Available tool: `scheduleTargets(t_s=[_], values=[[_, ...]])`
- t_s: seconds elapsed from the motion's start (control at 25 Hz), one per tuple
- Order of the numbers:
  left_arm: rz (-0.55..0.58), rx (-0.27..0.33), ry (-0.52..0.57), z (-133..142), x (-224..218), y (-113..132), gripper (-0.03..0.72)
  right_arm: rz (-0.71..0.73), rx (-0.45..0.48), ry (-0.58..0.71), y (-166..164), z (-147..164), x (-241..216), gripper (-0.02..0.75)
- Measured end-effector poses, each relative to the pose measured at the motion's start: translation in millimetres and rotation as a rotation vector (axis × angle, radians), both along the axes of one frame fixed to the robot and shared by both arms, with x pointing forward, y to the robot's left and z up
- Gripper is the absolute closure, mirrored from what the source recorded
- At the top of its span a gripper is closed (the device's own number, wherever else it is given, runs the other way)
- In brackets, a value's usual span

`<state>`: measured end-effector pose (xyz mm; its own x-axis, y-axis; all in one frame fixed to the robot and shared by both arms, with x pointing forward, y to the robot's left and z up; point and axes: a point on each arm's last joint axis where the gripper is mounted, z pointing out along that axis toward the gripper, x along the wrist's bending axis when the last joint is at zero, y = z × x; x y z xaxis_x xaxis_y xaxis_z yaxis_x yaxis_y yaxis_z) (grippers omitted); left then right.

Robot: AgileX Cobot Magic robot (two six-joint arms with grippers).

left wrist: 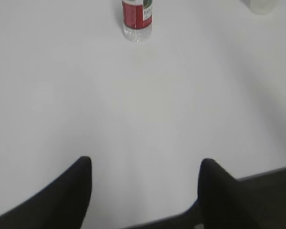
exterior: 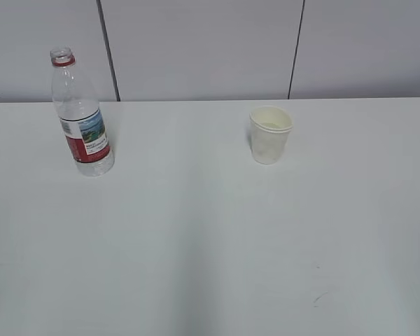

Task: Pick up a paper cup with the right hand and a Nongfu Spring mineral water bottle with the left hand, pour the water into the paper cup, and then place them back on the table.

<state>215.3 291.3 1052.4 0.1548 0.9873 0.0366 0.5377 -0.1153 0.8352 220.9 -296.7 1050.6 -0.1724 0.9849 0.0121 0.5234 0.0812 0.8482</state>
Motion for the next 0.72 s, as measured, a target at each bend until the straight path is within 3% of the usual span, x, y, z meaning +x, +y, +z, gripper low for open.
scheduleTargets(t_s=[0.16,0.72], values=[[-0.015,0.004,-0.074,1,7,-1,0.249,-0.007,-0.010,-0.028,-1,-2,5,0.204],[-0.018,-0.002,-0.079,-3,11,-1,0.249,-0.026,-0.036,-0.024,-2,-4,6,0.204]])
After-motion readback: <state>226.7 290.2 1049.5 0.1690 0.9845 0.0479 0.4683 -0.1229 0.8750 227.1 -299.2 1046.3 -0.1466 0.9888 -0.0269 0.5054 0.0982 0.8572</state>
